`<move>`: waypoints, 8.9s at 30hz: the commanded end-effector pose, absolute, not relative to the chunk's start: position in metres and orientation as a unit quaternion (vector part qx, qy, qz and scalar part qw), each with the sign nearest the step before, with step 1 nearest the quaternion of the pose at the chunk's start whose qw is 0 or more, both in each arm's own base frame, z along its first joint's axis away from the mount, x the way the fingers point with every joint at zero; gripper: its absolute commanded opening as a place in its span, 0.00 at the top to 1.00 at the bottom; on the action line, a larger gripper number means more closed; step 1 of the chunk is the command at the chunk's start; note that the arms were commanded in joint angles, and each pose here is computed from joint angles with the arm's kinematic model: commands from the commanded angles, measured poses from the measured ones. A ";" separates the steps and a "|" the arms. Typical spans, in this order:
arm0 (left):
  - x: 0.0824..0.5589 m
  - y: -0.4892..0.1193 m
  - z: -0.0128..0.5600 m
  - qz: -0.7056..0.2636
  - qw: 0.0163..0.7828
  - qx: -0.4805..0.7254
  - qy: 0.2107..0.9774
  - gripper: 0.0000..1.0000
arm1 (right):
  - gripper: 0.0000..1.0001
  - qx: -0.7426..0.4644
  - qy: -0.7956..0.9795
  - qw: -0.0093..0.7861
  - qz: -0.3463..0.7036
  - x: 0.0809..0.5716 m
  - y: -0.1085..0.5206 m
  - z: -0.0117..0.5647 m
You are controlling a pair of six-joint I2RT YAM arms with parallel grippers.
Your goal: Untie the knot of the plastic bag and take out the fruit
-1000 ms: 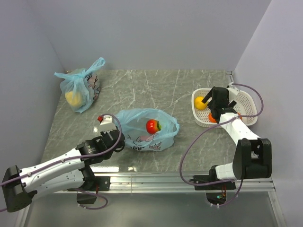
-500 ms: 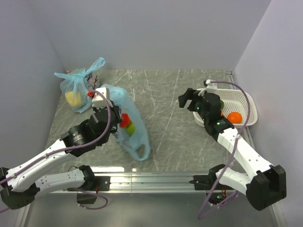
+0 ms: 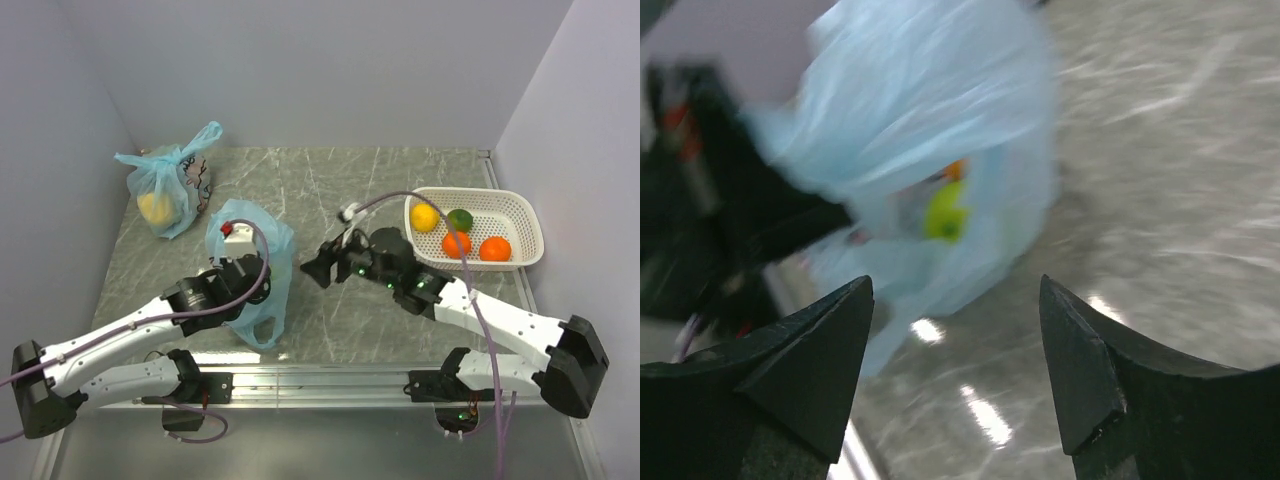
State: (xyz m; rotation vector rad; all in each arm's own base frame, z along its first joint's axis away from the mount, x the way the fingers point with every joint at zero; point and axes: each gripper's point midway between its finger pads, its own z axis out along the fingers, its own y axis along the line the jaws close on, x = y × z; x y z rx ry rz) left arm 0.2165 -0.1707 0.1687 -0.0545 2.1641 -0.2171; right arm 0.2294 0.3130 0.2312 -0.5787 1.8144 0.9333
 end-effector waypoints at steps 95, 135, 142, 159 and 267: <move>0.196 -0.181 0.203 -0.257 0.470 -0.122 0.835 0.99 | 0.56 -0.281 0.781 0.483 0.279 0.262 0.416 0.153; 0.180 -0.199 0.154 -0.277 0.416 -0.114 0.859 0.99 | 0.71 -0.085 0.877 0.442 0.170 0.348 0.386 0.057; 0.184 -0.181 0.152 -0.249 0.434 -0.136 0.855 0.99 | 1.00 -0.114 0.850 0.465 0.221 0.327 0.376 0.105; 0.194 -0.172 0.149 -0.203 0.456 -0.134 0.856 1.00 | 1.00 -0.255 0.734 0.495 0.390 0.243 0.360 0.227; 0.188 -0.186 0.164 -0.260 0.450 -0.118 0.846 0.99 | 0.02 -0.080 0.823 0.468 0.314 0.307 0.444 0.132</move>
